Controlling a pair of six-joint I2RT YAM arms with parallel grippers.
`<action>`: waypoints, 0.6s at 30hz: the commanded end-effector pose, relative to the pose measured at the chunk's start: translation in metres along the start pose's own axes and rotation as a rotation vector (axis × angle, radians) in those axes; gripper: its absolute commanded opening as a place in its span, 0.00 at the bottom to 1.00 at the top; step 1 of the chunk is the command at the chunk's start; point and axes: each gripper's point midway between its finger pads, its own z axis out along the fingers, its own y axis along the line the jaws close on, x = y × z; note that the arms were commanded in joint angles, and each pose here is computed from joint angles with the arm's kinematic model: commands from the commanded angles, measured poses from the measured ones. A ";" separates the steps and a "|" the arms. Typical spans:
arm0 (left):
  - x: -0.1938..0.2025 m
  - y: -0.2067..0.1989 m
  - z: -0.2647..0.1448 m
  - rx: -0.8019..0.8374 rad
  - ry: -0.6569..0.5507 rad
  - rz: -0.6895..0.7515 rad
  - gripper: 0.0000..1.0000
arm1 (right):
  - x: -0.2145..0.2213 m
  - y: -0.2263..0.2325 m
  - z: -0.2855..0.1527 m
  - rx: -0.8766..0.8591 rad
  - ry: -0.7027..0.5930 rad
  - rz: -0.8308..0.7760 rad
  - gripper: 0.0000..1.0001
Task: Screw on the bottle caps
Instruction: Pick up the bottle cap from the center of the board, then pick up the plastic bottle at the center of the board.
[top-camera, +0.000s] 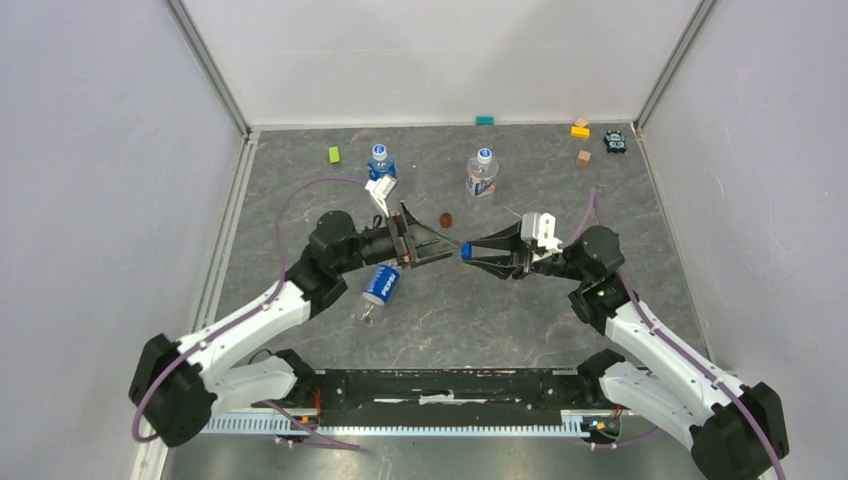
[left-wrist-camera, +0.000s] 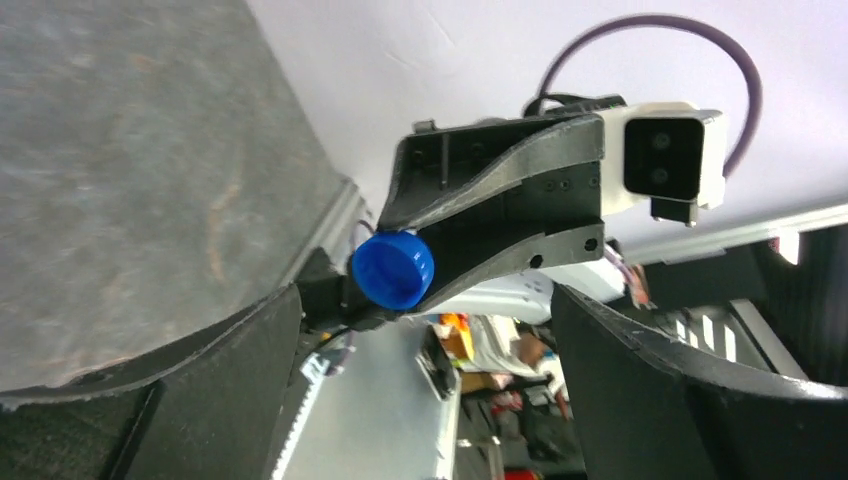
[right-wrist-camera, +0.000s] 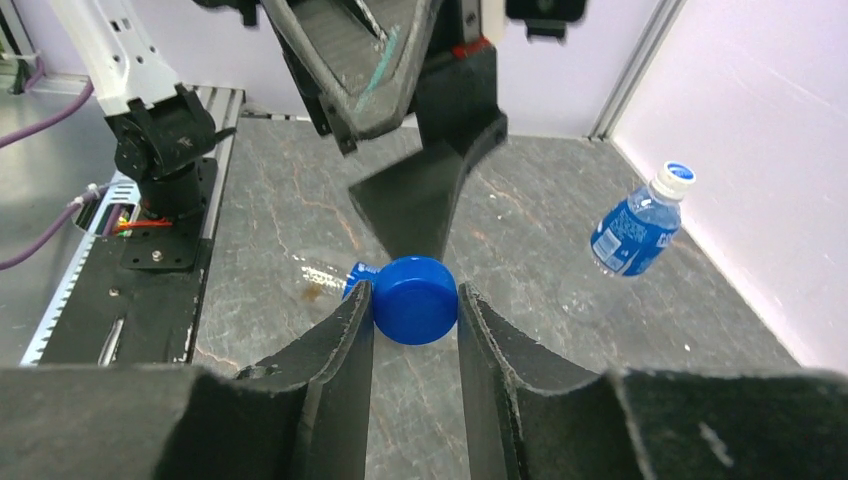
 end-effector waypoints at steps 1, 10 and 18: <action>-0.022 0.021 -0.033 -0.212 -0.145 0.190 1.00 | -0.011 -0.012 -0.003 0.058 0.014 -0.041 0.00; -0.043 0.065 -0.131 -0.737 -0.241 0.492 0.91 | -0.007 -0.012 -0.001 0.061 0.016 0.003 0.00; -0.023 0.148 -0.161 -1.219 0.246 0.522 1.00 | 0.000 -0.011 -0.003 0.065 0.045 0.024 0.00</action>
